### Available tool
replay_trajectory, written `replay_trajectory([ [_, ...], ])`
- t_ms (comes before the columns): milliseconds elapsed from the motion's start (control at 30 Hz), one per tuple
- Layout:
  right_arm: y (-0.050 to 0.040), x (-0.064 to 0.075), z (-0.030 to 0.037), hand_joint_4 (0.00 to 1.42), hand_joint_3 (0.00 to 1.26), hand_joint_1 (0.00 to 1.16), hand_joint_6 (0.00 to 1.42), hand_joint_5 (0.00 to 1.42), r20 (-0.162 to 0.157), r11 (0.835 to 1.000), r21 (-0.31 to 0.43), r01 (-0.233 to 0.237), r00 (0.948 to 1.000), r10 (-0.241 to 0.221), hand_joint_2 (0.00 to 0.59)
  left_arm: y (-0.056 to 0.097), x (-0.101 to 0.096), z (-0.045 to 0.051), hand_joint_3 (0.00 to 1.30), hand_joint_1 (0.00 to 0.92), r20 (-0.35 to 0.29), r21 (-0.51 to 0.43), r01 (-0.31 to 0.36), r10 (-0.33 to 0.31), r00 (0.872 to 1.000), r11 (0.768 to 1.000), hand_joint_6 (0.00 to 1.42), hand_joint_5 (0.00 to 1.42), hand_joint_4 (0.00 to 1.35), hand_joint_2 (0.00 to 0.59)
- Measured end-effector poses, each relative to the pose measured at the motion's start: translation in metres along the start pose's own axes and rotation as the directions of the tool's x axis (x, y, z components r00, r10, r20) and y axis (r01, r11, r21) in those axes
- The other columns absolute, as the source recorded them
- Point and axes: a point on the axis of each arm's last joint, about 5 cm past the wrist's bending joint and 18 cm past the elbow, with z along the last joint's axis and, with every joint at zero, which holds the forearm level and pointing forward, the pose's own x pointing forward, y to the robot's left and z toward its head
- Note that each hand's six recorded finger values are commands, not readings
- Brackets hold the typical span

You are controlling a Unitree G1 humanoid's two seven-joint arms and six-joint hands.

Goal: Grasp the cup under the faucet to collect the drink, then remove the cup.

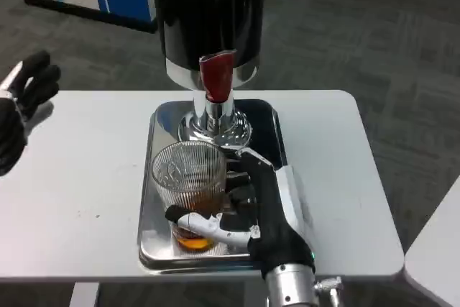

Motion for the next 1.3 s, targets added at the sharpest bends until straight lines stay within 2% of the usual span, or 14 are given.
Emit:
replay_trajectory([
  [267, -0.0082, -0.002, 0.0075, 0.64, 0.52, 0.89, 0.67, 0.69, 0.042, 1.0, -0.004, 0.016, 0.999, -0.016, 0.166, -0.002, -0.003, 0.0058, 0.0, 0.0, 0.005, 0.015, 0.014, -0.014, 1.0, 1.0, 0.0, 0.0, 0.0, 0.055],
  [467, -0.0104, -0.004, 0.0034, 0.64, 0.52, 0.89, 0.68, 0.7, 0.017, 1.0, -0.019, 0.015, 0.9998, -0.014, 0.166, -0.004, -0.004, 0.0061, 0.0, 0.0, 0.0, 0.012, 0.024, -0.024, 1.0, 1.0, 0.0, 0.0, 0.0, 0.055],
  [567, -0.0113, -0.004, 0.004, 0.64, 0.52, 0.89, 0.68, 0.7, 0.02, 1.0, -0.018, 0.015, 0.9997, -0.014, 0.166, -0.006, -0.003, 0.008, 0.0, 0.0, 0.01, 0.014, 0.039, -0.039, 0.999, 0.999, 0.0, 0.0, 0.0, 0.055],
  [767, -0.0165, -0.005, 0.0089, 0.64, 0.52, 0.89, 0.68, 0.7, 0.046, 0.999, -0.008, 0.031, 0.9985, -0.03, 0.166, -0.014, 0.001, 0.0121, 0.0, 0.0, 0.034, 0.012, 0.083, -0.083, 0.996, 0.996, 0.0, 0.0, 0.0, 0.055],
  [967, -0.0207, -0.012, 0.008, 0.64, 0.53, 0.89, 0.68, 0.7, 0.038, 1.0, -0.009, 0.026, 0.9989, -0.026, 0.166, -0.017, 0.001, 0.0143, 0.0, 0.0, 0.032, 0.025, 0.104, -0.105, 0.994, 0.994, 0.0, 0.0, 0.0, 0.055],
  [1300, -0.0325, -0.022, 0.0199, 0.65, 0.54, 0.89, 0.7, 0.71, 0.069, 0.999, 0.019, 0.03, 0.9971, -0.032, 0.166, -0.022, 0.004, 0.016, 0.0, 0.0, 0.049, 0.024, 0.125, -0.126, 0.991, 0.992, 0.0, 0.0, 0.0, 0.055],
])
